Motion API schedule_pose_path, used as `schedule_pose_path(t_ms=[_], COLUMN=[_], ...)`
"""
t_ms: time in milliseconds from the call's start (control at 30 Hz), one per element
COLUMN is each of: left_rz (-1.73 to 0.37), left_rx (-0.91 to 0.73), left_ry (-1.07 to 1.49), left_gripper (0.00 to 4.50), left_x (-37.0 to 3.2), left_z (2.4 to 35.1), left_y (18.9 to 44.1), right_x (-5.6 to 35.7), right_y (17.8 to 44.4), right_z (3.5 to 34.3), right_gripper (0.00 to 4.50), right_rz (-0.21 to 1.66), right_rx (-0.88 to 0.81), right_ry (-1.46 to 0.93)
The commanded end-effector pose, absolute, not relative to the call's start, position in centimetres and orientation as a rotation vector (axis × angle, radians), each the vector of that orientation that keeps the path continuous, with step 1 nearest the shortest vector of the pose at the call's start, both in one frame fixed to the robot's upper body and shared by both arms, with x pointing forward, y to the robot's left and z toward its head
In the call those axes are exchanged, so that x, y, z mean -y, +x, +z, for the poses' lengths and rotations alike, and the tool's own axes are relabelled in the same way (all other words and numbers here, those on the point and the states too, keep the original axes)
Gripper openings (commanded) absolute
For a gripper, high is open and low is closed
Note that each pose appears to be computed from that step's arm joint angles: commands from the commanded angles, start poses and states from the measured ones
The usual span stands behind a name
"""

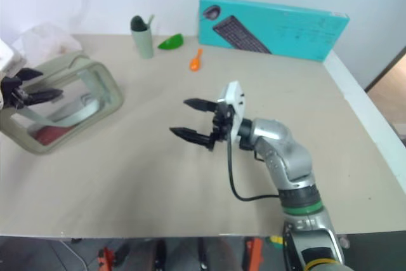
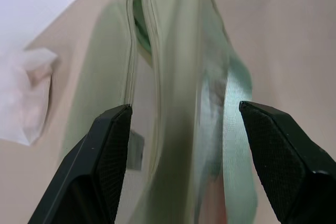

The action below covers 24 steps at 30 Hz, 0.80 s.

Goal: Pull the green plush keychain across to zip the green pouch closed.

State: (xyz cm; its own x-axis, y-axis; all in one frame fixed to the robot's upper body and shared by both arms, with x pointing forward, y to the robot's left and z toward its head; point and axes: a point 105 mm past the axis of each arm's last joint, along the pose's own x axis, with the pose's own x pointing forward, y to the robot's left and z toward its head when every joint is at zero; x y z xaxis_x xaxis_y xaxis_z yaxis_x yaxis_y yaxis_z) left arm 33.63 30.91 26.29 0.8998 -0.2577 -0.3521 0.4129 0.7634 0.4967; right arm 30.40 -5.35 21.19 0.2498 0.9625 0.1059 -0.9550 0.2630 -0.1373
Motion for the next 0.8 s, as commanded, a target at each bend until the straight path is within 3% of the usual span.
schedule_pose_path(t_ms=[33,300,400,633,667,800], left_rz=[-0.348,-0.371,-0.380,-0.411,-0.417,-0.429], left_rx=[-0.243,-0.255,-0.257,-0.276,-0.279,-0.274], left_ry=[0.619,0.612,0.611,0.608,0.607,0.606], left_gripper=[3.38,3.38,2.58,0.21,0.04,0.04], left_x=[-31.3,-30.9,-30.6,-30.2,-30.1,-29.8], left_z=[27.4,26.8,26.5,25.8,25.7,25.8], left_y=[33.9,34.4,34.7,34.7,34.6,34.7], right_x=[5.3,5.5,5.4,5.6,5.6,5.5], right_y=[29.2,28.6,28.7,29.0,29.0,29.1], right_z=[23.1,24.1,24.6,25.4,25.4,25.1], right_gripper=[4.50,4.50,4.50,4.50,4.50,4.50], right_rz=[1.332,1.340,1.328,1.294,1.293,1.286], right_rx=[0.261,0.291,0.316,0.352,0.351,0.344], right_ry=[-0.048,-0.030,-0.008,0.038,0.036,0.025])
